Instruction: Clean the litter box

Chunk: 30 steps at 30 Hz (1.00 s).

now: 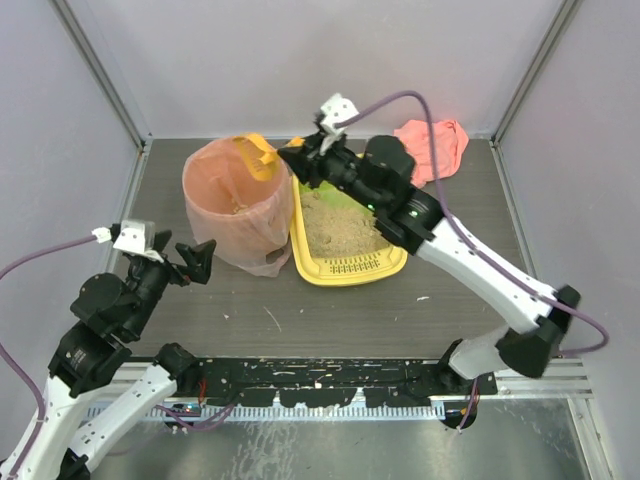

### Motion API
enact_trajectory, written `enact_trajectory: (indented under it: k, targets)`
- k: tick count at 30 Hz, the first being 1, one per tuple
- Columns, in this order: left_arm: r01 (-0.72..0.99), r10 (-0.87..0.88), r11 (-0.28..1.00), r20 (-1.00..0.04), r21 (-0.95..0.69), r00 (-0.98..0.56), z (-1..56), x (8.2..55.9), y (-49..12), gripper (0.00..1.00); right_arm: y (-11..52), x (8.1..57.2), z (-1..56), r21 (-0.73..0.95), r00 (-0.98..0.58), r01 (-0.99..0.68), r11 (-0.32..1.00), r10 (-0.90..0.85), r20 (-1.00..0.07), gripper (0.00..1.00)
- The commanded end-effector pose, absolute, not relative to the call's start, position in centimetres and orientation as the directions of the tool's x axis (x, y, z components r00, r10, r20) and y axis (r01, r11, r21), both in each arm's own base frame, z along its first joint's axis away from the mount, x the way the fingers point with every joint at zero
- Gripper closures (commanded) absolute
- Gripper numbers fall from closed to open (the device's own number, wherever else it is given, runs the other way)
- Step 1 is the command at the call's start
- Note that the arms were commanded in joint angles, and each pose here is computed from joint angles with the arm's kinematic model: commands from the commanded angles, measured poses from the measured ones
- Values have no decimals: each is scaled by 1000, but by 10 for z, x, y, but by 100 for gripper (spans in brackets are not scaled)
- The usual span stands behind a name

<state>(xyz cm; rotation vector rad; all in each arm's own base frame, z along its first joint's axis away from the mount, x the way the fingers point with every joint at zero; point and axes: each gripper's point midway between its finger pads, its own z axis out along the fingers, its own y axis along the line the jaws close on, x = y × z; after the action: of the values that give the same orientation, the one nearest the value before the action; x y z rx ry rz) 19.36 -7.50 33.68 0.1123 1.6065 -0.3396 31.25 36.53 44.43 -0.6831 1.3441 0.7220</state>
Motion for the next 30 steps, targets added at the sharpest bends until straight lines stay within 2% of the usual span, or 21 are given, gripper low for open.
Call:
enact_trajectory:
  k: [1, 4, 6, 8, 11, 15, 20, 30]
  targets:
    - [298, -79, 952, -997, -70, 17, 362, 200, -77, 2, 293, 282, 518, 58, 182, -694, 718, 253, -950, 99]
    - [302, -79, 950, -997, -73, 9, 360, 203, -80, 2, 255, 287, 507, 107, 157, -566, 817, 235, -959, 100]
    - [308, -91, 948, -996, -85, 6, 357, 204, -83, 2, 223, 300, 491, 131, 122, -397, 908, 194, -973, 99]
    - [307, -97, 947, -995, -94, -5, 353, 207, -85, 2, 204, 306, 476, 127, 99, -296, 947, 163, -982, 100]
    - [293, -94, 951, -995, -98, -29, 347, 213, -88, 2, 194, 310, 458, 118, 61, -241, 963, 136, -989, 100]
    - [270, -85, 958, -995, -97, -56, 341, 220, -88, 2, 202, 327, 427, 100, -52, -218, 971, 90, -995, 99]
    - [220, -44, 973, -993, -68, -112, 330, 227, -83, 2, 197, 373, 385, 203, -220, -245, 948, 150, -964, 99]
    - [195, -64, 977, -991, -86, -117, 333, 235, -85, 2, 206, 443, 319, 322, -418, -285, 903, 185, -889, 99]
